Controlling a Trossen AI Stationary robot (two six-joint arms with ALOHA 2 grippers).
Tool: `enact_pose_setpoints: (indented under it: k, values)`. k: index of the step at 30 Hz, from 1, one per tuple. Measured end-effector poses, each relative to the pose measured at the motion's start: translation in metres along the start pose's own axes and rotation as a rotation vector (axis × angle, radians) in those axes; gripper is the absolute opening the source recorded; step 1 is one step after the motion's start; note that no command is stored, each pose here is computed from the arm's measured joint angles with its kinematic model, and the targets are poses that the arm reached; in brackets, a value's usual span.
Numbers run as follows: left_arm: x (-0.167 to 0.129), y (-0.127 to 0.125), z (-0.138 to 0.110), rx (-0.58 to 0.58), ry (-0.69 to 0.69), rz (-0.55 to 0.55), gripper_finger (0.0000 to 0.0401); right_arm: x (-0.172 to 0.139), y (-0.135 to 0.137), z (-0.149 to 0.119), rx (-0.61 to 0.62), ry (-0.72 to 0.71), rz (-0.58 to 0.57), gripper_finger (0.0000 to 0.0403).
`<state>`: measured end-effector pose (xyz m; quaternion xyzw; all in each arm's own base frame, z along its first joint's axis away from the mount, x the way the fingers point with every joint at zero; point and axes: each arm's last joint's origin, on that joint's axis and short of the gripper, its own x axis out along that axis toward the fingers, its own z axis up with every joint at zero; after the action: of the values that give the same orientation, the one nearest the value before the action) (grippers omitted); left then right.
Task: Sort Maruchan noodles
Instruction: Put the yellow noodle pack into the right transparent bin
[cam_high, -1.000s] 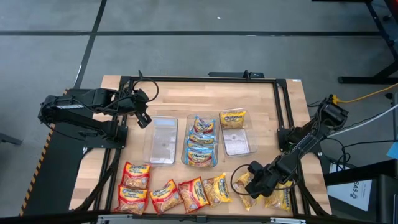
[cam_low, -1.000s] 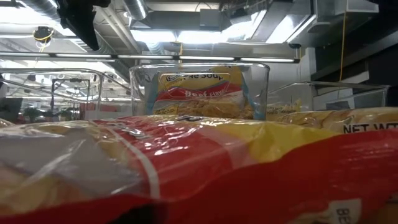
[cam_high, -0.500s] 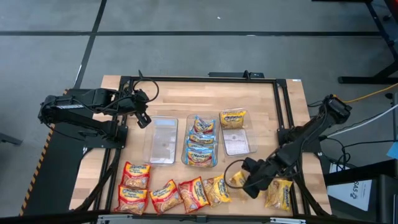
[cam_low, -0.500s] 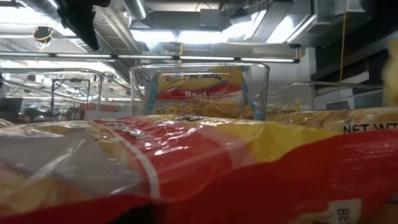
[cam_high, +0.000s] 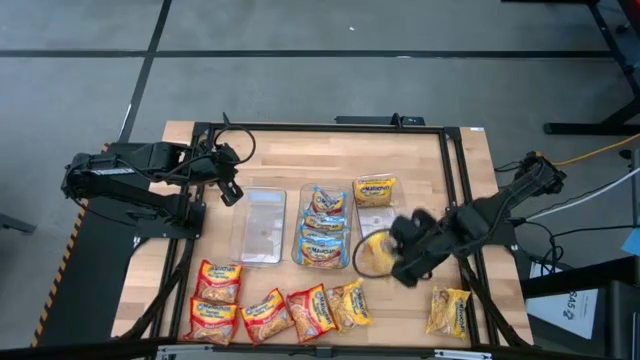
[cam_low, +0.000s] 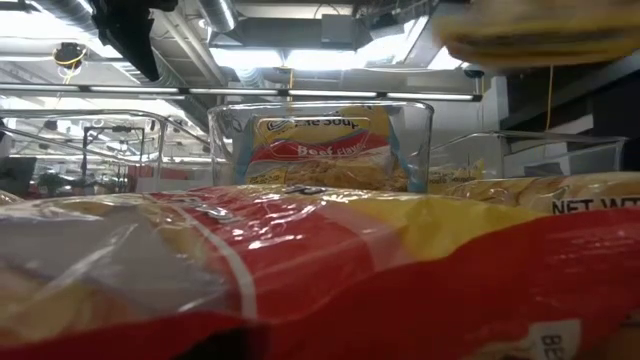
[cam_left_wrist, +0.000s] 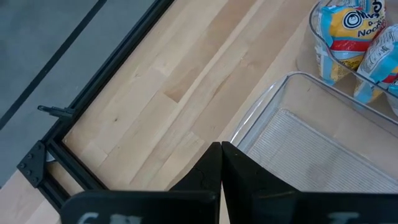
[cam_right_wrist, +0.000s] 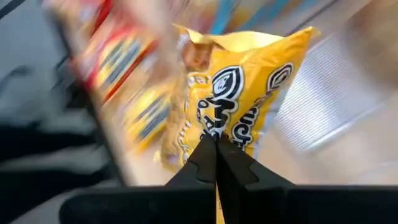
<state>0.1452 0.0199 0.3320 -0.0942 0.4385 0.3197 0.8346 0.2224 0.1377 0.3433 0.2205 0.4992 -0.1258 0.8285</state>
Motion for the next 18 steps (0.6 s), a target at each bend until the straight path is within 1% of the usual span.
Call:
enact_pose_setpoints:
  k: [2,4,8,13,18]
  values:
    - [0.000,0.000,0.000,0.000,-0.001,0.000,0.0000,-0.013,-0.008,0.008,-0.031,-0.083,-0.111,0.0000]
    - [0.000,0.000,0.000,0.000,0.000,0.000,0.0000,-0.025,-0.018,0.015,-0.056,-0.133,-0.223,0.0000]
    - [0.000,0.000,0.000,0.000,0.000,0.000,0.0000,-0.036,-0.040,0.024,-0.081,-0.152,-0.409,0.0000]
    - [0.000,0.000,0.000,0.000,0.000,0.000,0.0000,-0.027,-0.054,0.043,-0.190,-0.127,-0.473,0.0000]
    - [0.000,0.000,0.000,0.000,0.000,0.000,0.0000,-0.008,-0.072,0.059,-0.269,-0.029,-0.544,0.0000]
